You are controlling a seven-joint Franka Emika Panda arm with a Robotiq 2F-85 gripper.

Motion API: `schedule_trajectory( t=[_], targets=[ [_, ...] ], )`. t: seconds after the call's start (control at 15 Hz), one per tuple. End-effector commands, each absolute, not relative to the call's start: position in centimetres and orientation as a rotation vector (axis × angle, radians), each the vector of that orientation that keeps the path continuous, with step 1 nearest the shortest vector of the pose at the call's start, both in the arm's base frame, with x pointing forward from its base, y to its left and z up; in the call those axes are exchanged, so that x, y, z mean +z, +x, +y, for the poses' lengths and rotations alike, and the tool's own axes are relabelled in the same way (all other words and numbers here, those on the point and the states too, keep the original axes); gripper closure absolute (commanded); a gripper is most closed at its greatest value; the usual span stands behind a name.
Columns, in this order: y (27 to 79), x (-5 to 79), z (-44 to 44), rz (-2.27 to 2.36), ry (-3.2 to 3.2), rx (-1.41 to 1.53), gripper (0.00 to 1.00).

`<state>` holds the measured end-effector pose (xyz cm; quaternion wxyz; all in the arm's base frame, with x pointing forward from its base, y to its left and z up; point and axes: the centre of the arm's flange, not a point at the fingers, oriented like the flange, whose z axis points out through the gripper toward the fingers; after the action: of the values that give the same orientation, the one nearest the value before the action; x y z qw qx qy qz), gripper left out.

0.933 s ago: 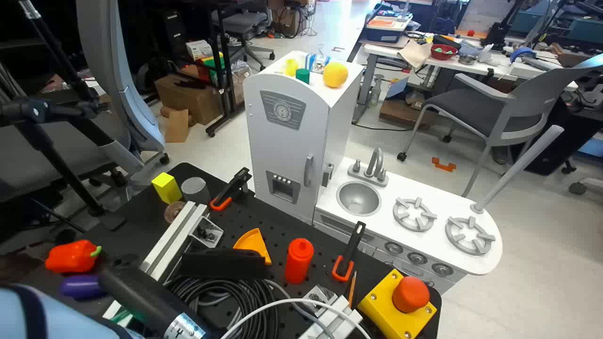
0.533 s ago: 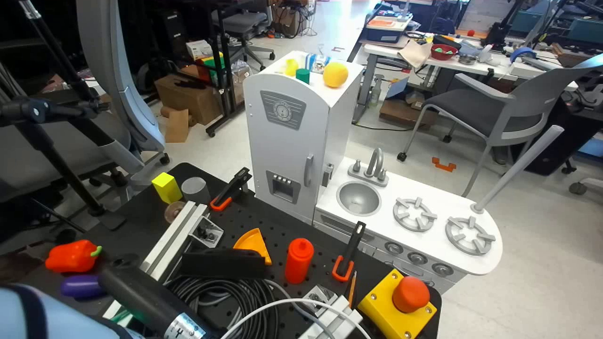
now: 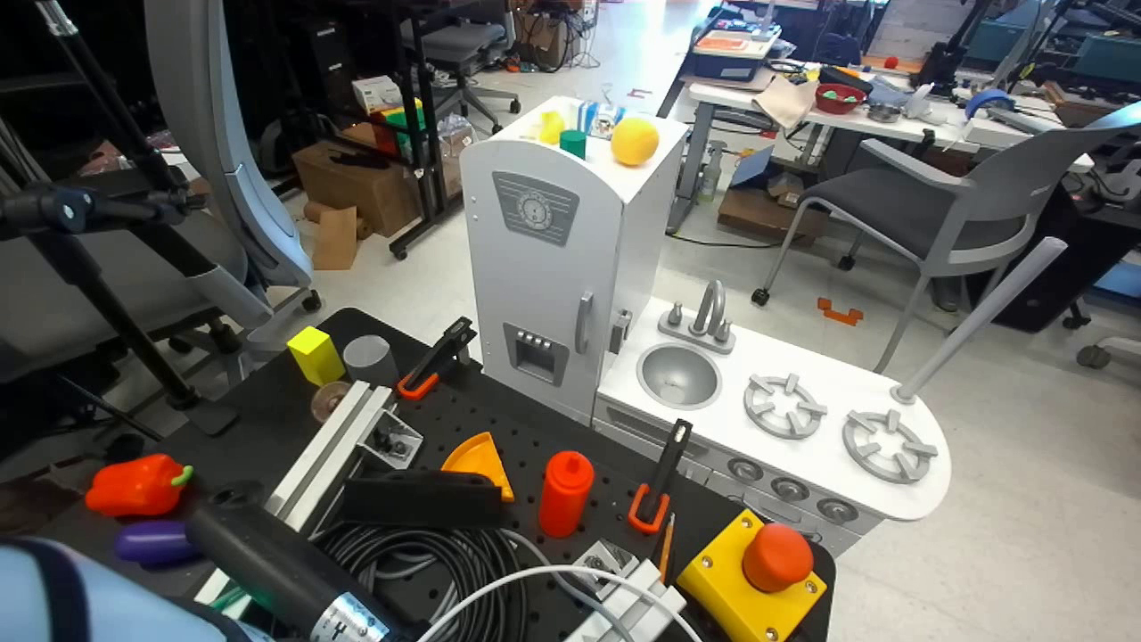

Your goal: Open the top cabinet door

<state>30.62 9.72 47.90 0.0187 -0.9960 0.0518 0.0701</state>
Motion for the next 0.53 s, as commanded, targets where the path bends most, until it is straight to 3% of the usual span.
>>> schedule_trajectory(
  t=[0.0, 0.47],
  targets=[
    [31.1, 47.9, 9.4, 0.162, -3.088, 0.198, 0.00],
    [39.7, 47.8, 2.0, 0.366, -2.922, 0.170, 0.00]
  ],
)
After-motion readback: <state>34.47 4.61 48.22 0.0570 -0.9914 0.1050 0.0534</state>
